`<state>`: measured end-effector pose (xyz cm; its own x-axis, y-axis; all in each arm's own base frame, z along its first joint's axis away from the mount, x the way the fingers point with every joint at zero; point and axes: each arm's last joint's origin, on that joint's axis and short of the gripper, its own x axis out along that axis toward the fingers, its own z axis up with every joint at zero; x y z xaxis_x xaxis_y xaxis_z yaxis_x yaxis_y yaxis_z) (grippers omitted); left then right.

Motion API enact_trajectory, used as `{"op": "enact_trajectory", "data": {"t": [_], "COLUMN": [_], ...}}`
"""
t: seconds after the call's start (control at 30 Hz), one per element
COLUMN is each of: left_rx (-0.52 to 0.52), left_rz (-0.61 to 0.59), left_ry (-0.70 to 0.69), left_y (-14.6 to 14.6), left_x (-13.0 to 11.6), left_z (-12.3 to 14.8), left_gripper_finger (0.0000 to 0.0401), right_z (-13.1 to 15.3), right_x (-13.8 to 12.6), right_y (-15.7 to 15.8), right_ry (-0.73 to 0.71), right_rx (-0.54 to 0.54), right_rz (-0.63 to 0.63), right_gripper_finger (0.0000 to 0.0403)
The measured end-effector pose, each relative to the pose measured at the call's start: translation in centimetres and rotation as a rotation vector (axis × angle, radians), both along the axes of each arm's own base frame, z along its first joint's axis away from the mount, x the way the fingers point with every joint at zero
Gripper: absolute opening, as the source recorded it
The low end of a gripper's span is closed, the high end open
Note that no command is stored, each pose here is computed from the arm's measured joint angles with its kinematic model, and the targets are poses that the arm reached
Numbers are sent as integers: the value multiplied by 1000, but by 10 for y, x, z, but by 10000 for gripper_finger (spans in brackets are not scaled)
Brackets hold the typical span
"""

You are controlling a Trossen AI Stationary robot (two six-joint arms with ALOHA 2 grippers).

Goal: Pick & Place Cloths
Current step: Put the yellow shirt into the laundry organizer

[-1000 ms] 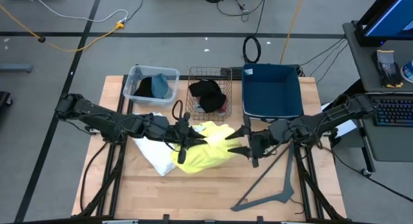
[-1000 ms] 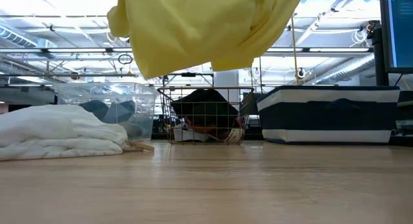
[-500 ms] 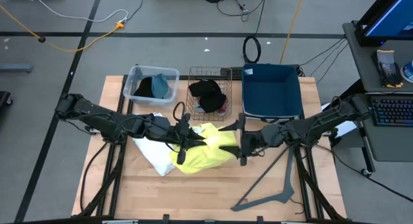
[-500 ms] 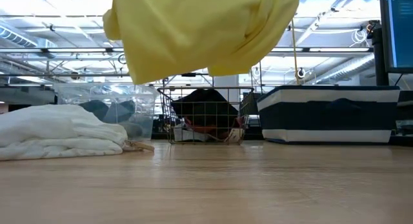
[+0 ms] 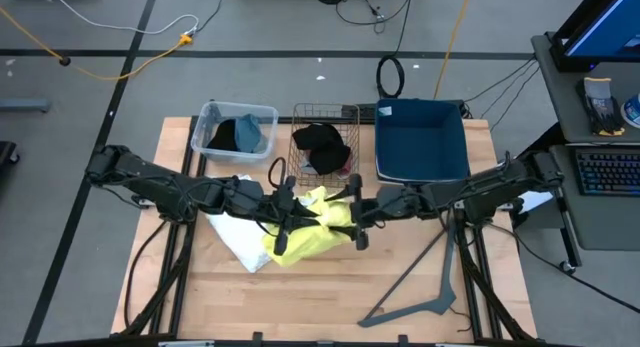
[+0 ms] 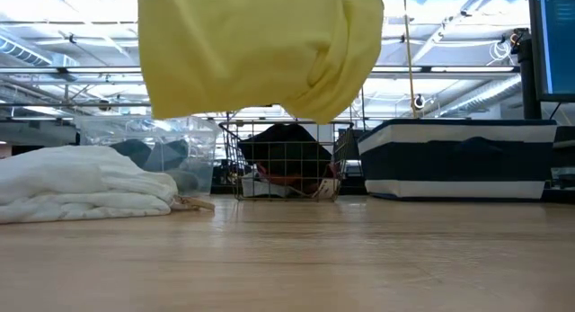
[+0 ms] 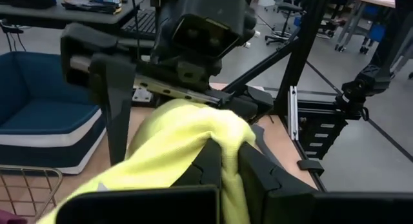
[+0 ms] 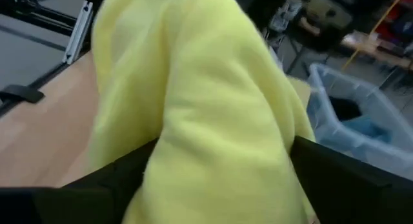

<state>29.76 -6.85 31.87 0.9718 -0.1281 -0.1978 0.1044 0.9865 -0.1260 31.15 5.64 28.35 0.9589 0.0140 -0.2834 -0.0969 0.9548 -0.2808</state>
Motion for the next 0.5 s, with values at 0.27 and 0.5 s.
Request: {"op": "enact_trajectory", "data": {"t": [0.27, 0.5], "left_rx": [11, 18], "left_rz": [-3, -5], "left_ry": [0, 1], "left_y": [0, 0], "left_x": [0, 0], "left_z": [0, 0], "left_gripper_finger": [12, 39], "right_z": [-1, -1], "right_x": [1, 1], "right_y": [-2, -2], "right_ry": [11, 9], "right_rx": [71, 57], "right_rz": [15, 20], "right_gripper_finger": [184, 29]}}
